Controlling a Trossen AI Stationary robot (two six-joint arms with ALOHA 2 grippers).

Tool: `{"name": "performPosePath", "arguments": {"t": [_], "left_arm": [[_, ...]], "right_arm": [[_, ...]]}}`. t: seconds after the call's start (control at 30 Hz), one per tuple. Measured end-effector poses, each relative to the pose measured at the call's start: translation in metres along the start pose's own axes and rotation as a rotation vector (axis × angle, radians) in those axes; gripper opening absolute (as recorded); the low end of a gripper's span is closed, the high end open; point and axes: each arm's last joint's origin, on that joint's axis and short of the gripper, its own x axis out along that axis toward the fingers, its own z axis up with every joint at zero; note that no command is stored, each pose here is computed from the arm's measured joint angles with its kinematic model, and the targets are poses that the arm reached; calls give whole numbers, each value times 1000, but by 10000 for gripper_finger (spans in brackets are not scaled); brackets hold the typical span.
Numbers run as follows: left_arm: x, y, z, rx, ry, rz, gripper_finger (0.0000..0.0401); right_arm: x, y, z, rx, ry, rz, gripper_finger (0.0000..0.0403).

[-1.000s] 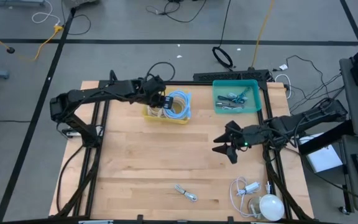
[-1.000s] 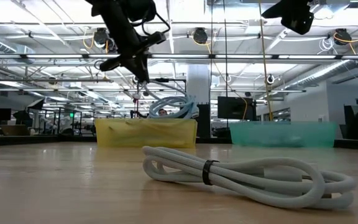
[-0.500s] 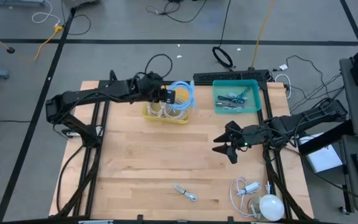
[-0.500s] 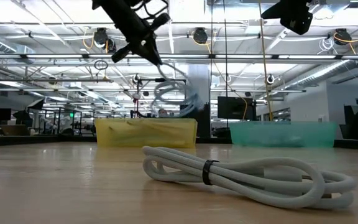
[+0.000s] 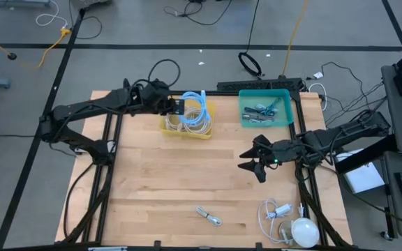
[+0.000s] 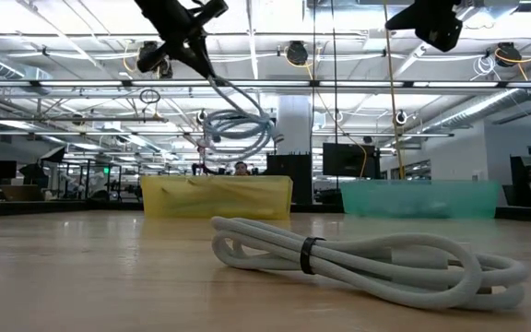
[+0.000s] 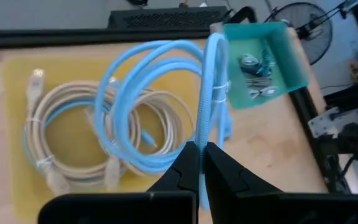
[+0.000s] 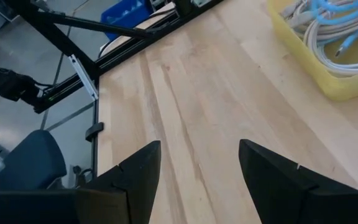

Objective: Pick & Place USB Port
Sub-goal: Put the blue USB cable into the yellow bin

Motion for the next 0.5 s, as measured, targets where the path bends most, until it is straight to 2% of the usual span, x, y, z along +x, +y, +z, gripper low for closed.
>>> {"name": "performPosePath", "arguments": {"t": [0.23, 0.5], "left_arm": [[2, 7, 0, -23, 75, 23, 6], [40, 17, 3, 18, 156, 103, 6]], "right_arm": [[0, 0, 0, -14, -11, -14, 209], [0, 0, 1, -15, -23, -16, 209]]}}
